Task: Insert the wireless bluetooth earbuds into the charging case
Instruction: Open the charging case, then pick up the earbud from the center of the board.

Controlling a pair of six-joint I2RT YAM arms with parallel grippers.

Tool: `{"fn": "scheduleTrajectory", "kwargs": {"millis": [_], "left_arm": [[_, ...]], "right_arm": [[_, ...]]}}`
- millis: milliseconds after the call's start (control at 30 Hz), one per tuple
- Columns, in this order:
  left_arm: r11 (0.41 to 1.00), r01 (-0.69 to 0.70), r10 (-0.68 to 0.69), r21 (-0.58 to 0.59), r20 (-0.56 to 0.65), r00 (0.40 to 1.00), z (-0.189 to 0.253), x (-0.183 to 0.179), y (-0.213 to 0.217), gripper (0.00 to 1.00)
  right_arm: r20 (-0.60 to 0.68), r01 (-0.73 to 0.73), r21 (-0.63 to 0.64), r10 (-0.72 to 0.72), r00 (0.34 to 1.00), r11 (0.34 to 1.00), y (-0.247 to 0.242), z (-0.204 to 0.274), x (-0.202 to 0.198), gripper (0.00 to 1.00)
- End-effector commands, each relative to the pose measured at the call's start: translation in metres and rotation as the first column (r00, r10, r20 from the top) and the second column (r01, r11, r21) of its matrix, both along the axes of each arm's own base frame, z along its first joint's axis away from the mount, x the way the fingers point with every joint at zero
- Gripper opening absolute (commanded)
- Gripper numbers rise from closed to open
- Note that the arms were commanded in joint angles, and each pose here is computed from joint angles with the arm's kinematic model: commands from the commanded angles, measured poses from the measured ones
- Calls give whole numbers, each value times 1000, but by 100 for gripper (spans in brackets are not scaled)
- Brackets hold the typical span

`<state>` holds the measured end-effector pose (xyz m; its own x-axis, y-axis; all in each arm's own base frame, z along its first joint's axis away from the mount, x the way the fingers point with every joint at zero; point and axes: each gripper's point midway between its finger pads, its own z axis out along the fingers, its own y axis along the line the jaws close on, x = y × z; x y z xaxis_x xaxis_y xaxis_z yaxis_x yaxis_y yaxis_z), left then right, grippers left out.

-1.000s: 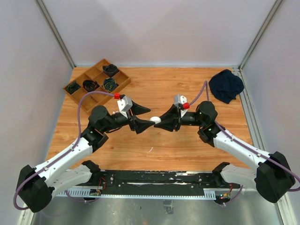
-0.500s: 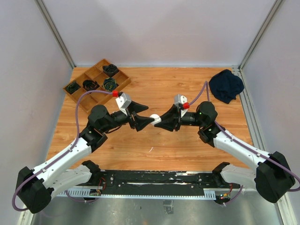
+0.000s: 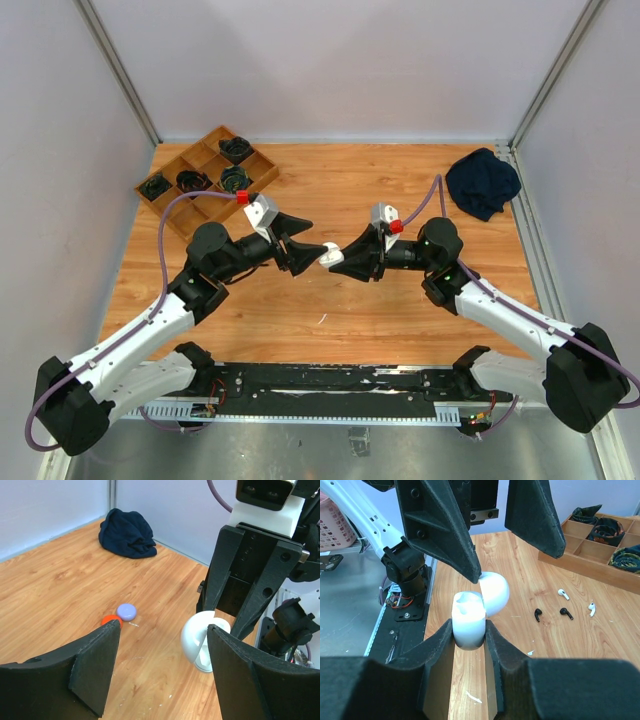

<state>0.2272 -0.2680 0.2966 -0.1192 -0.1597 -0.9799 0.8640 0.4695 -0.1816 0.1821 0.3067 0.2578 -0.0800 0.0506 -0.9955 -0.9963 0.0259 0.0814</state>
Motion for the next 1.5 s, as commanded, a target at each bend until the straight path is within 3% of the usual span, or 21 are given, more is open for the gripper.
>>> {"fn": "scheduleTrajectory", "kwargs": {"millis": [0,400,600,767,1000,1200,1467], "left_arm": [[999,-46,46,-25,16,999,16,4,6,76],[993,-113,113,-20,-18,993,12,15,11,78],[960,-280,281,23,-98,955,-7,39,28,84],[882,-455,470,121,-224,854,-41,66,52,86],[740,-605,671,293,-385,634,-99,98,87,81],[631,-679,759,376,-481,439,-146,114,112,80],[476,-742,839,472,-497,222,-181,155,141,76]], "right_arm": [[17,17,6,-18,1000,1000,-1,0,5,15],[-4,79,-30,-79,997,996,-2,-16,17,14],[-20,193,-91,-195,981,977,-7,-48,38,14],[-3,272,-118,-274,962,955,-15,-65,50,14],[35,357,-150,-355,934,922,-27,-81,59,14],[50,406,-150,-403,914,902,-35,-90,62,14],[44,422,-143,-420,907,895,-38,-99,62,14]]}}
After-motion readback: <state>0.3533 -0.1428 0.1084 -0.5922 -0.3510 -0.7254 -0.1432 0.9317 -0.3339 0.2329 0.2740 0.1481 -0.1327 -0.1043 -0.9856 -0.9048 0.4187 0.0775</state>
